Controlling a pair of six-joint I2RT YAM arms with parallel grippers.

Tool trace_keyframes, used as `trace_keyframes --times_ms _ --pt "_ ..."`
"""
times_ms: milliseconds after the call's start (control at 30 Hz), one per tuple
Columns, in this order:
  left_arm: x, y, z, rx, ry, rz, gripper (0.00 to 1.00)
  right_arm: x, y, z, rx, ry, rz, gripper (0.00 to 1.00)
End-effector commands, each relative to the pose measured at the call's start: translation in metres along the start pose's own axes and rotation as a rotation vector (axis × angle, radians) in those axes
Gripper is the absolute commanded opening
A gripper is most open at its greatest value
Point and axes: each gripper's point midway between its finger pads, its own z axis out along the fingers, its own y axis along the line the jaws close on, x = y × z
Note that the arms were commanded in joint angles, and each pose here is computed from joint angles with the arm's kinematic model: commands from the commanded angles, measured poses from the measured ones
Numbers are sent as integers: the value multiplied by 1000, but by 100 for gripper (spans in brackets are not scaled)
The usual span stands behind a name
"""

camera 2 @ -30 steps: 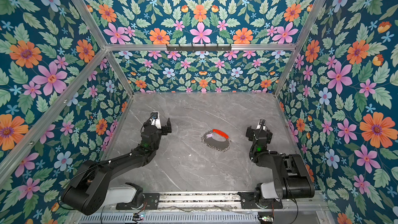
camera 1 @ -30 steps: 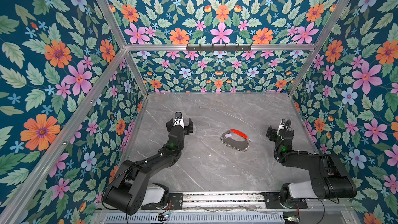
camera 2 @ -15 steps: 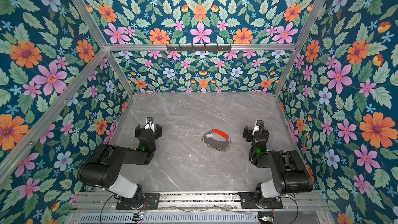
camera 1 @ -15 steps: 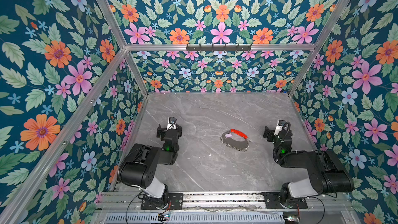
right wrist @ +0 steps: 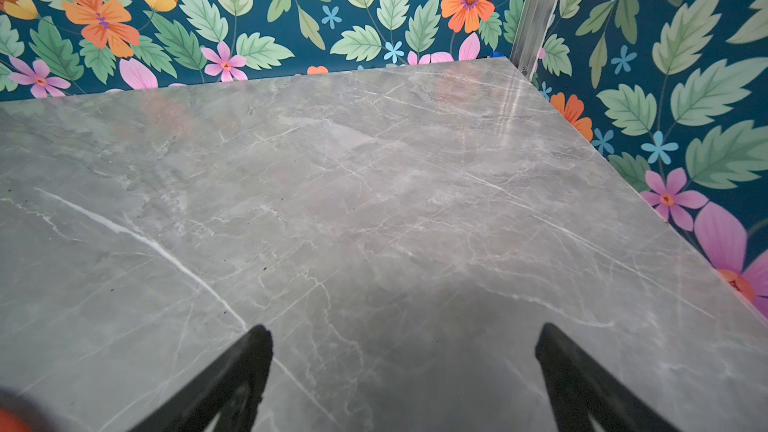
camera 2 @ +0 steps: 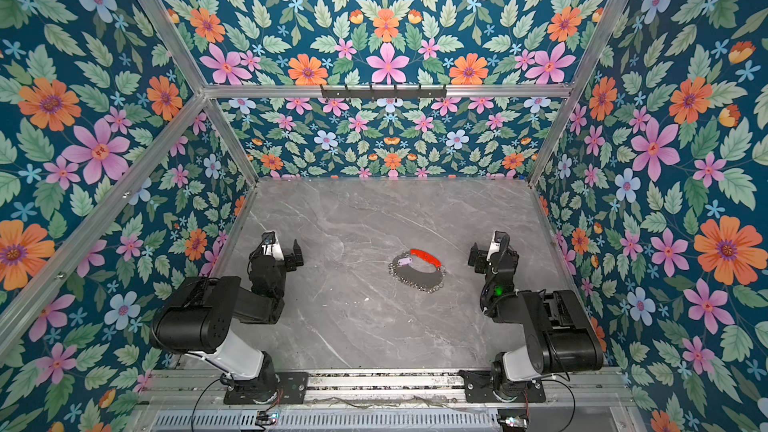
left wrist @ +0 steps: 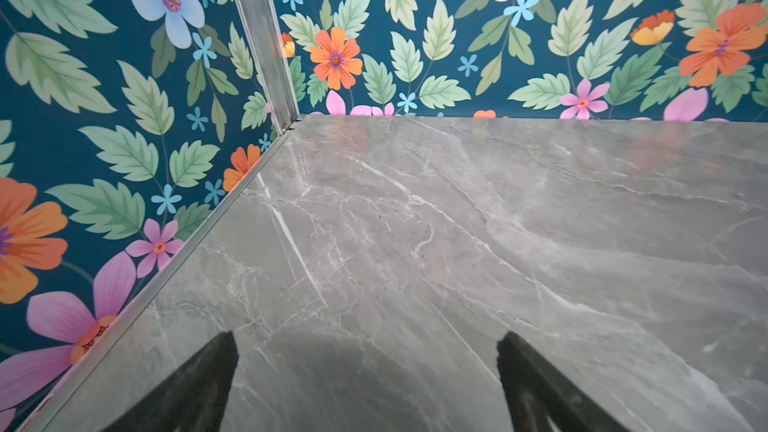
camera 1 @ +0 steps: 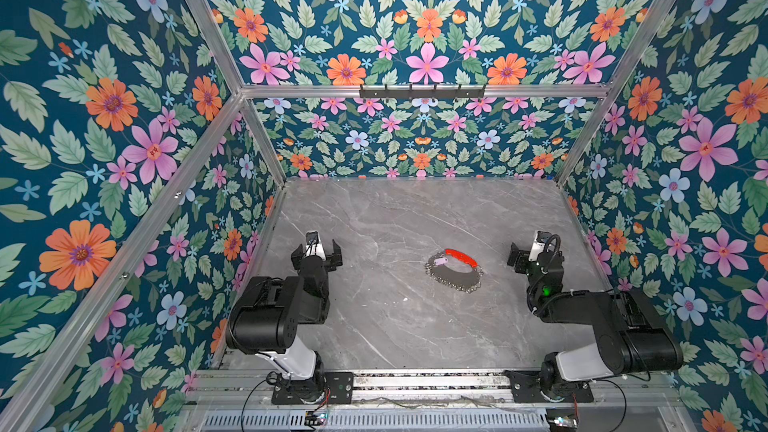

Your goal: Put the keys on the keyring

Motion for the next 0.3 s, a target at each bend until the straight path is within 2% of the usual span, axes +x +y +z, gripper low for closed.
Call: trace_keyframes --times_ms 0,267 --pt "-7 -4 1 23 -29 -17 100 -8 2 1 -10 -26 -3 99" --pt "-7 -5 1 31 -25 -18 100 -8 1 3 -36 -14 9 99"
